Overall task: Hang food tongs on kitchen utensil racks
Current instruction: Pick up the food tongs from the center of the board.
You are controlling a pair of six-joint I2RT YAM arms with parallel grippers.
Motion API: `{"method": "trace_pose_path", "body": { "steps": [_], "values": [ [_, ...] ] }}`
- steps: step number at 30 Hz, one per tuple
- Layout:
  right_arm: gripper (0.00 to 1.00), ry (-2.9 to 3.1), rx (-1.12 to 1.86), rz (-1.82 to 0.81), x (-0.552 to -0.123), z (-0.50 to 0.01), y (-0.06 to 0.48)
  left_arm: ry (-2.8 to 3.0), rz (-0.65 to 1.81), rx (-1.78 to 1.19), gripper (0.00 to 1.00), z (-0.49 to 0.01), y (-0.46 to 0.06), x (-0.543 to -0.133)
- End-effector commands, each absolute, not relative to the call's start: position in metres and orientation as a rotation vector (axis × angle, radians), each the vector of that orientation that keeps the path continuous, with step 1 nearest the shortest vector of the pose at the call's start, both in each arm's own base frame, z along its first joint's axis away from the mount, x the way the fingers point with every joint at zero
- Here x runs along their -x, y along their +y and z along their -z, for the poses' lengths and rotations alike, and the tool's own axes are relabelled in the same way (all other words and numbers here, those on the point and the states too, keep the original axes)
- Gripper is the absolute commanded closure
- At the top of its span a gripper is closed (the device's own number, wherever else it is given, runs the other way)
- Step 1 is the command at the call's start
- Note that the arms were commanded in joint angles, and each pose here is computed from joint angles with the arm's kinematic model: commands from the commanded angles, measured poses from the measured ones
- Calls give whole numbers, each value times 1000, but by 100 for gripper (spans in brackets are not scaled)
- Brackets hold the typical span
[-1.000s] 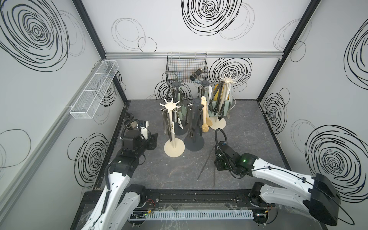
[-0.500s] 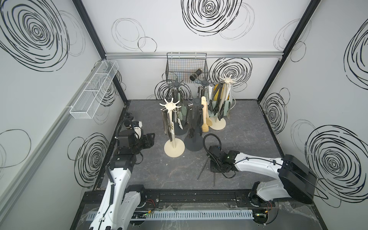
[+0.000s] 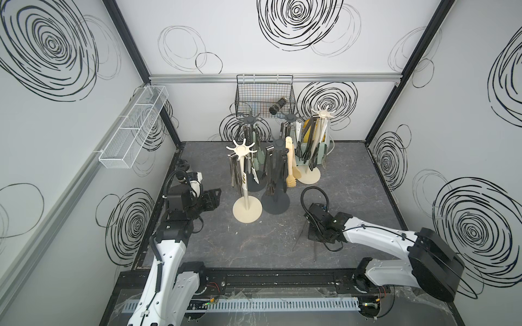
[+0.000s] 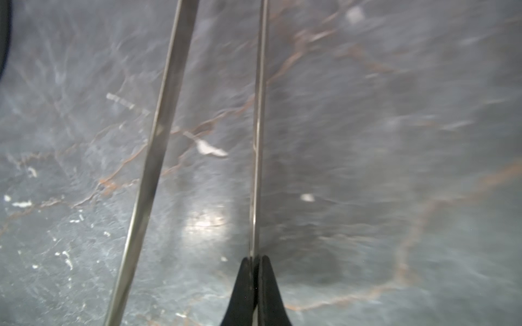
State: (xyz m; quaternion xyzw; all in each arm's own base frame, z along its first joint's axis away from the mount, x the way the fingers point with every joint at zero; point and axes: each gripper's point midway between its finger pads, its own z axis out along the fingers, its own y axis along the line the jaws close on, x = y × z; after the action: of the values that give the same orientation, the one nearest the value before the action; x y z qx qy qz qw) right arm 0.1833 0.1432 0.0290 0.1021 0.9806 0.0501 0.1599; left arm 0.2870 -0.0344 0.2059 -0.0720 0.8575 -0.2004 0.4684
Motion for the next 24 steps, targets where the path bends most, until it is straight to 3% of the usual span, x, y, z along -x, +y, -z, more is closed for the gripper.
{"method": "trace_pose_path", "body": {
  "steps": [1,4,11,17,24],
  "values": [
    [100,2664,-337,-114,-198,-65,120,2044,503,168,36,-217,-34,-290],
    [100,2502,-322,-166,-213,-110,110,2034,505,165,36,-219,-34,-290],
    [100,2052,85,-368,-229,-234,127,2025,509,161,36,-220,-34,-292],
    [100,1900,404,-308,-228,-285,149,2025,500,154,36,-222,-33,-296],
    [100,1686,540,-307,-215,-335,179,1999,495,129,36,-228,-33,-297]
  ]
}}
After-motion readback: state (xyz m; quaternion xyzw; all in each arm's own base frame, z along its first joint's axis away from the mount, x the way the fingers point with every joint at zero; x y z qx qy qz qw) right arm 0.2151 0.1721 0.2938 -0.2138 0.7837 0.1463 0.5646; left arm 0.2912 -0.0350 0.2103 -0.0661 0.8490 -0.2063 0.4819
